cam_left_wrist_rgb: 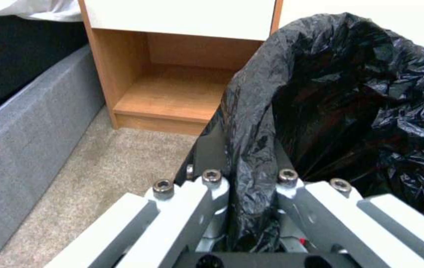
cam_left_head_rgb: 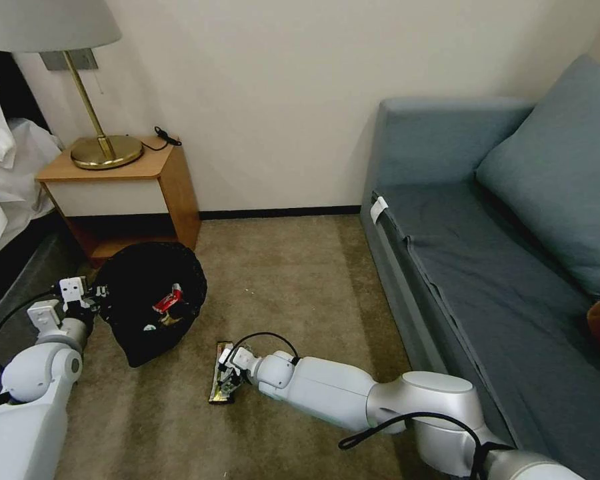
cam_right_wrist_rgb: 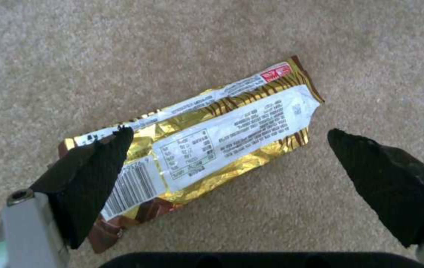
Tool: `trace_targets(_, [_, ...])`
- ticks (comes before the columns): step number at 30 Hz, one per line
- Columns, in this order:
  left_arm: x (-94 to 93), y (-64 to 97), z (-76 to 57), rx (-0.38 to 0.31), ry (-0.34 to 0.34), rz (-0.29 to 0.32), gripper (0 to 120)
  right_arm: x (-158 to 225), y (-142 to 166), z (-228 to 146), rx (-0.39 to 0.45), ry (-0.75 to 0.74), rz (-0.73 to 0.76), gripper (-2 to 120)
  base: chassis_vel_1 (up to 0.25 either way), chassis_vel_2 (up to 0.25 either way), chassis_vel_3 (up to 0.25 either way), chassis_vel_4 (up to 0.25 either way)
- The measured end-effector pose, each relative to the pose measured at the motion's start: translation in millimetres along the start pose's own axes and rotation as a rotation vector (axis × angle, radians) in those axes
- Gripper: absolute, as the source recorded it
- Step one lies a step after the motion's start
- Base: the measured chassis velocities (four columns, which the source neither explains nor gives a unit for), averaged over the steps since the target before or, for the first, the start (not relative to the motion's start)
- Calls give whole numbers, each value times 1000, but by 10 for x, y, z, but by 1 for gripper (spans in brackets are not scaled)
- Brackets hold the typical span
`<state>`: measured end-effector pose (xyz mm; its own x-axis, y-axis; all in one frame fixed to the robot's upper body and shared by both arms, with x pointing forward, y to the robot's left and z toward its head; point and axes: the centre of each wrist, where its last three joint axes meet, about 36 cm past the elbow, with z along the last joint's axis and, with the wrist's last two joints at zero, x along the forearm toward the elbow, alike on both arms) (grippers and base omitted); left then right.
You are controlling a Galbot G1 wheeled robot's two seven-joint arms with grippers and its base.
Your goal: Pick up the trash bin, then pick up the garbage on the floor and place it into the trash bin.
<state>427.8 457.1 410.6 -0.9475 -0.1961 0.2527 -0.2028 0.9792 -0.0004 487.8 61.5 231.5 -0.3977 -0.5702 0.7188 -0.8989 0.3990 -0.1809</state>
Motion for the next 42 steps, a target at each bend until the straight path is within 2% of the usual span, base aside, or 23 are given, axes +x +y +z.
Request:
trace_targets(20, [-32,-17,-15,2,0,4,4,-1,22,5,9,6,-11,100,0,0,0,0])
trace_targets(42, [-18,-45,42,3,10,4,4,15,159,-56,-2,2,-57,100,0,0,0,0])
